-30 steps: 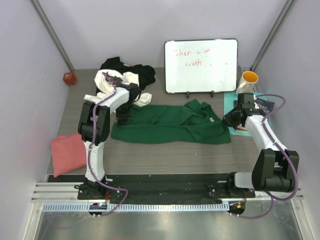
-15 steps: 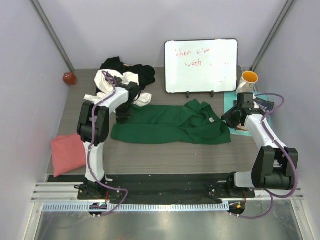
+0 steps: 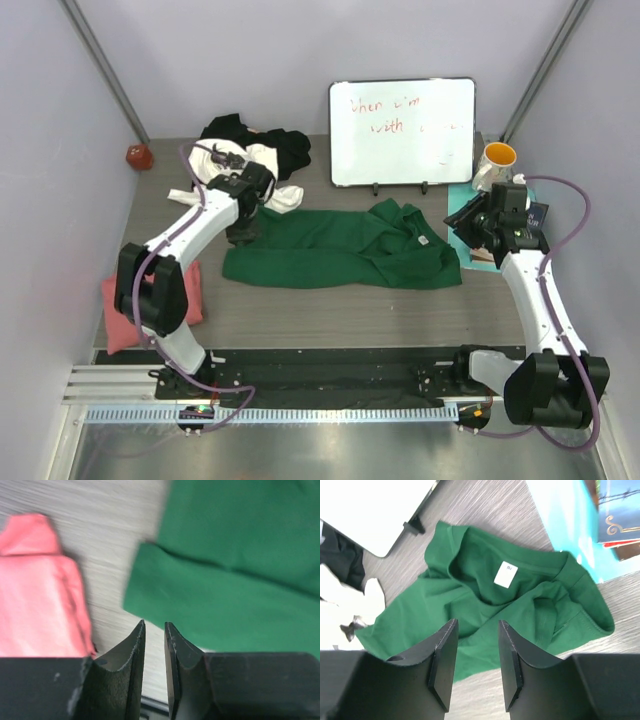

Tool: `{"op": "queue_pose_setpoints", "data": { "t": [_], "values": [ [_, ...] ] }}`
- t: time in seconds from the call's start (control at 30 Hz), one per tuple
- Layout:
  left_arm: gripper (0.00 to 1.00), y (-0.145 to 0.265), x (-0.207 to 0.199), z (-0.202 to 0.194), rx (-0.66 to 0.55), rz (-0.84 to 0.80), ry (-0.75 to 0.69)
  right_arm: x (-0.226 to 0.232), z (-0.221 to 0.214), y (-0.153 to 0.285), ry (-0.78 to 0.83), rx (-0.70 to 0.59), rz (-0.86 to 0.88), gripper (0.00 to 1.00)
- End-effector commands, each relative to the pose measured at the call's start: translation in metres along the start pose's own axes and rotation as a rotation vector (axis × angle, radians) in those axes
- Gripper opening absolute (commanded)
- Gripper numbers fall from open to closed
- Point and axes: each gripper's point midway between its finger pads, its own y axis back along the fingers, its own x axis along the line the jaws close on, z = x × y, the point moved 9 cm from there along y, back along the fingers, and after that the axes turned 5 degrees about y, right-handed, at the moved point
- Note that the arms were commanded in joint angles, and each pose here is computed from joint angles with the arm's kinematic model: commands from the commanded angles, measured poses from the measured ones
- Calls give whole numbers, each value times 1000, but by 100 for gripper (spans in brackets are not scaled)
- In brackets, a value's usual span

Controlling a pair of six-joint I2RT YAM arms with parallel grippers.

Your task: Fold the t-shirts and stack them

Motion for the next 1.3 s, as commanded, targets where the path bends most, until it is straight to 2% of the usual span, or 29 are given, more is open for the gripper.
{"op": "queue_pose_setpoints", "data": {
  "t": [0.0,0.23,0.33,0.5,0.57,0.83,1.0,1.27],
  "values": [
    [20,-12,-25,-31,121,-73,-67,-6,-17,-2,52,133,0,43],
    [13,-39,-45,-58,215,6,-125,-25,-44,-22,92,282,-106,43],
    [9,-47,-53,-63,228,14,-133,-31,-55,-34,116,343,-142,39],
    [5,-56,-59,-68,235,31,-141,-33,-63,-47,164,354,-197,35],
    [1,-62,-59,-70,241,48,-146,-35,-64,-50,168,363,-222,35],
    [0,-82,-64,-81,288,84,-160,-42,-92,-61,244,458,-286,34],
    [0,-92,-59,-88,305,165,-167,-54,-99,-69,296,470,-401,25],
    [0,-98,-47,-99,313,243,-177,-57,-90,-74,317,431,-484,19]
  ]
}}
